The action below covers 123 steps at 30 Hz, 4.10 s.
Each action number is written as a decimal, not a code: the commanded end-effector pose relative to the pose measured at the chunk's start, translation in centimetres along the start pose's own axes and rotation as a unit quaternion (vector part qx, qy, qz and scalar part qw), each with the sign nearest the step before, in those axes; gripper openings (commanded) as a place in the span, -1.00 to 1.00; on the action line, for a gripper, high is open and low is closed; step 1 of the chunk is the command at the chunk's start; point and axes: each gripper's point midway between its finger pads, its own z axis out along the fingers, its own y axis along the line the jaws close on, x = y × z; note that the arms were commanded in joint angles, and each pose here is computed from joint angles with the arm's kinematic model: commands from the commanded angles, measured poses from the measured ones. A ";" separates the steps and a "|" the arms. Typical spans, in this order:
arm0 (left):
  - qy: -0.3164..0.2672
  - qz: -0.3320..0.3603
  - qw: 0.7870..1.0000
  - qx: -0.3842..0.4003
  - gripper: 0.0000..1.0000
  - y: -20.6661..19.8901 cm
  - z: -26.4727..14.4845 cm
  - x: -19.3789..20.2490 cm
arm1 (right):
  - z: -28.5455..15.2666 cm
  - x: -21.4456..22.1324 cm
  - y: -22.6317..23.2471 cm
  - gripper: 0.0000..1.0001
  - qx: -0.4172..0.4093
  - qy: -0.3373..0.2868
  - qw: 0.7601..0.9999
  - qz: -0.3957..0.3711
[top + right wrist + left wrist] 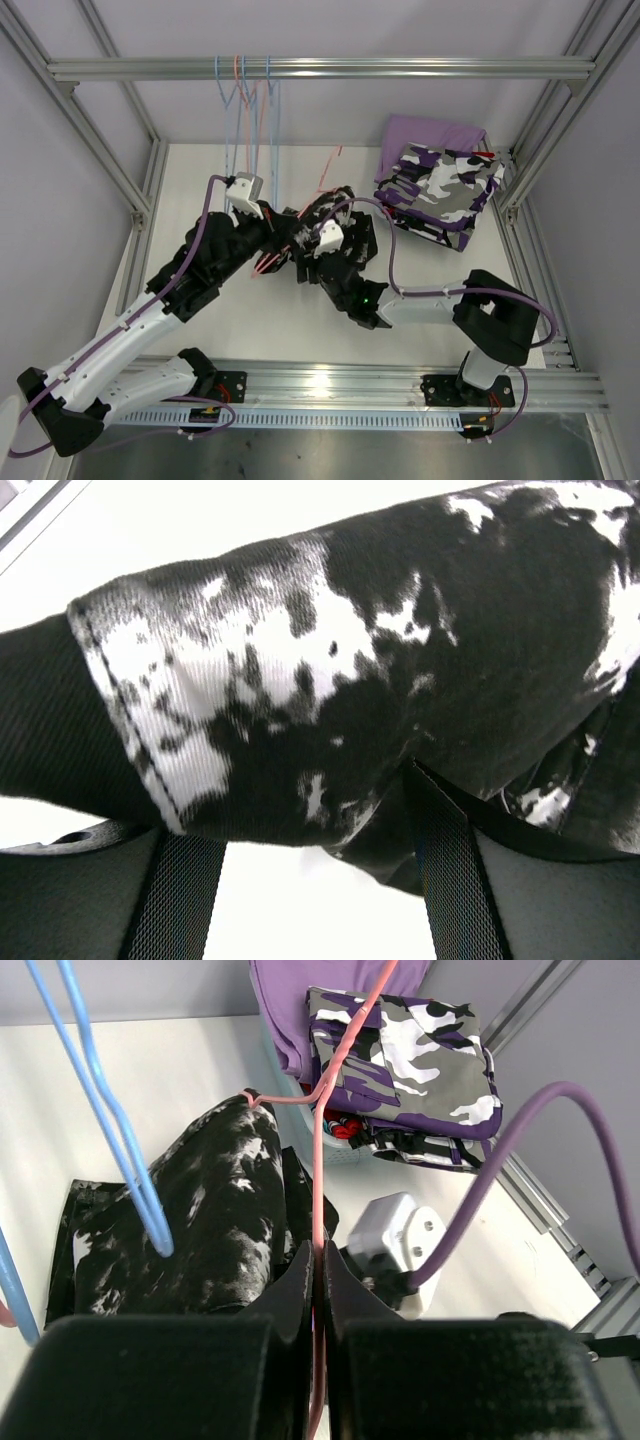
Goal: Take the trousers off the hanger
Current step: Remove the trousers from the hanger, then place the trousers in the bin.
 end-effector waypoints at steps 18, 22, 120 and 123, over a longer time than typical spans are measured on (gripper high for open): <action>-0.065 -0.004 0.997 0.048 -0.99 -2.6 -1.3 -4.7 | 0.8 -4.2 -3.3 -0.84 0.140 -0.147 0.979 0.022; -0.067 -0.004 0.997 0.045 -0.99 -2.5 -1.3 -4.8 | -0.1 -5.6 -3.6 -1.00 0.138 -0.152 0.979 0.017; -0.039 0.001 0.998 0.041 -0.99 -2.8 -0.4 -3.5 | -4.9 -31.1 -31.5 -1.00 0.394 -0.274 0.876 -0.053; -0.039 0.000 0.998 0.042 -0.99 -2.8 -0.4 -3.4 | -2.3 -29.1 -32.1 -1.00 0.389 -0.254 0.883 -0.062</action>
